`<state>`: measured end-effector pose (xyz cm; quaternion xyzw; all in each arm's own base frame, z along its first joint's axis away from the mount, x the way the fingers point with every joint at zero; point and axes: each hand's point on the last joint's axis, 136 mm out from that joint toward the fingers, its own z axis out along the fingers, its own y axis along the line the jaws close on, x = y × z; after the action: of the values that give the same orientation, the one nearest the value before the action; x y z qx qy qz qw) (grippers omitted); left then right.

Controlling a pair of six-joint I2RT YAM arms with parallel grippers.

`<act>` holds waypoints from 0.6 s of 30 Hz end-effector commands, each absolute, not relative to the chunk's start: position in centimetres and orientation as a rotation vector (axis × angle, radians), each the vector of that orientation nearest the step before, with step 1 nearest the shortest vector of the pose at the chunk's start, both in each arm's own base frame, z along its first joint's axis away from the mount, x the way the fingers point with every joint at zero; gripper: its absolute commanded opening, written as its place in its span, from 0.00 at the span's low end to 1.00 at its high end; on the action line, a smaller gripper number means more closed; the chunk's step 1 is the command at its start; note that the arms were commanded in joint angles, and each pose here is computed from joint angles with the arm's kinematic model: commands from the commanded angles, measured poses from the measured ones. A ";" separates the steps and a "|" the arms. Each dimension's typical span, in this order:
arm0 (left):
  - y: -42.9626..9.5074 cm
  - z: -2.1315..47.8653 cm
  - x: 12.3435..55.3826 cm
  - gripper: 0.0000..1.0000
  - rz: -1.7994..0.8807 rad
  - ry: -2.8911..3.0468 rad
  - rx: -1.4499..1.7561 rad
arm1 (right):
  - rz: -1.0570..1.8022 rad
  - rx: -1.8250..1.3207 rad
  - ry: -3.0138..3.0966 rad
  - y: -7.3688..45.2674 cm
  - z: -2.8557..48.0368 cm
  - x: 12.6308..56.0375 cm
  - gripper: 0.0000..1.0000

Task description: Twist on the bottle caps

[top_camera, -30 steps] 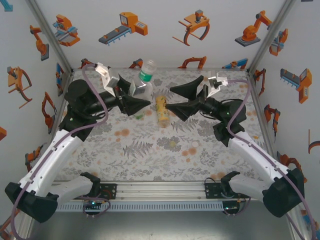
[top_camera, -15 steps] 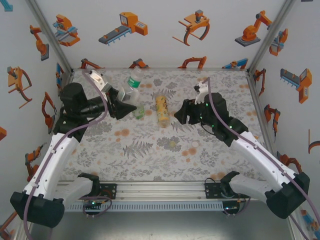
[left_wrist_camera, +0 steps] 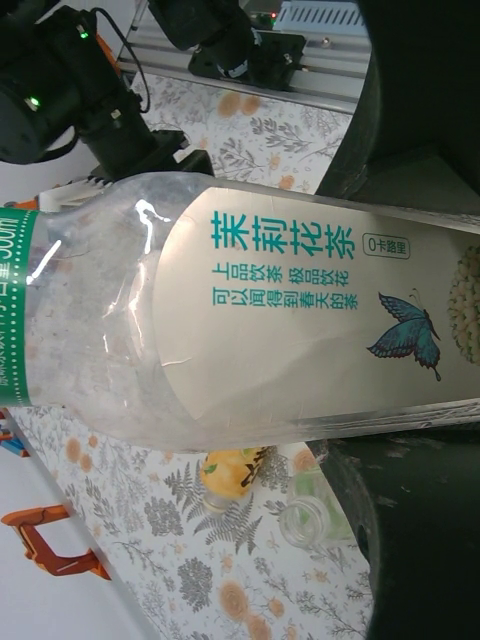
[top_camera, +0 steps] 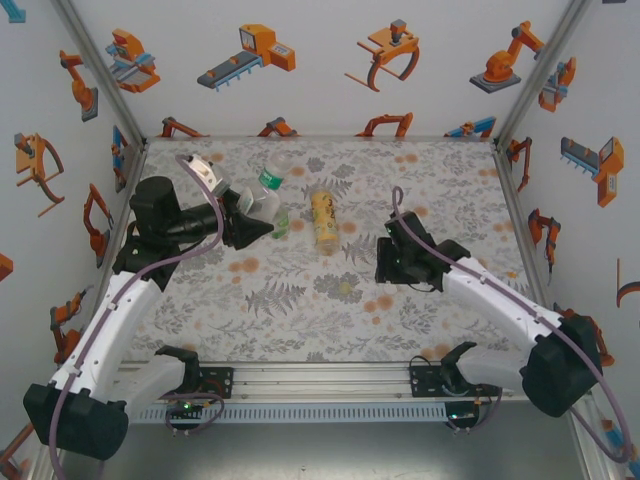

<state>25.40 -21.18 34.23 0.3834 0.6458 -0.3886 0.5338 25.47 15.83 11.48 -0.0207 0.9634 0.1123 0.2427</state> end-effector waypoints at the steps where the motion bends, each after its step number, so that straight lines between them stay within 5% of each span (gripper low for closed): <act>1: -21.1 34.5 25.6 0.00 -0.900 1.507 0.925 | 0.228 -0.016 2.682 15.0 9.8 25.0 0.51; 18: -21.2 34.4 26.0 0.00 -0.921 1.523 0.909 | 0.096 -0.026 2.711 14.3 6.3 26.0 0.54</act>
<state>25.91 -21.22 33.82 0.3796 0.6515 -0.3869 0.5308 25.64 14.34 6.63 -0.0092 0.9783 0.0428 0.2027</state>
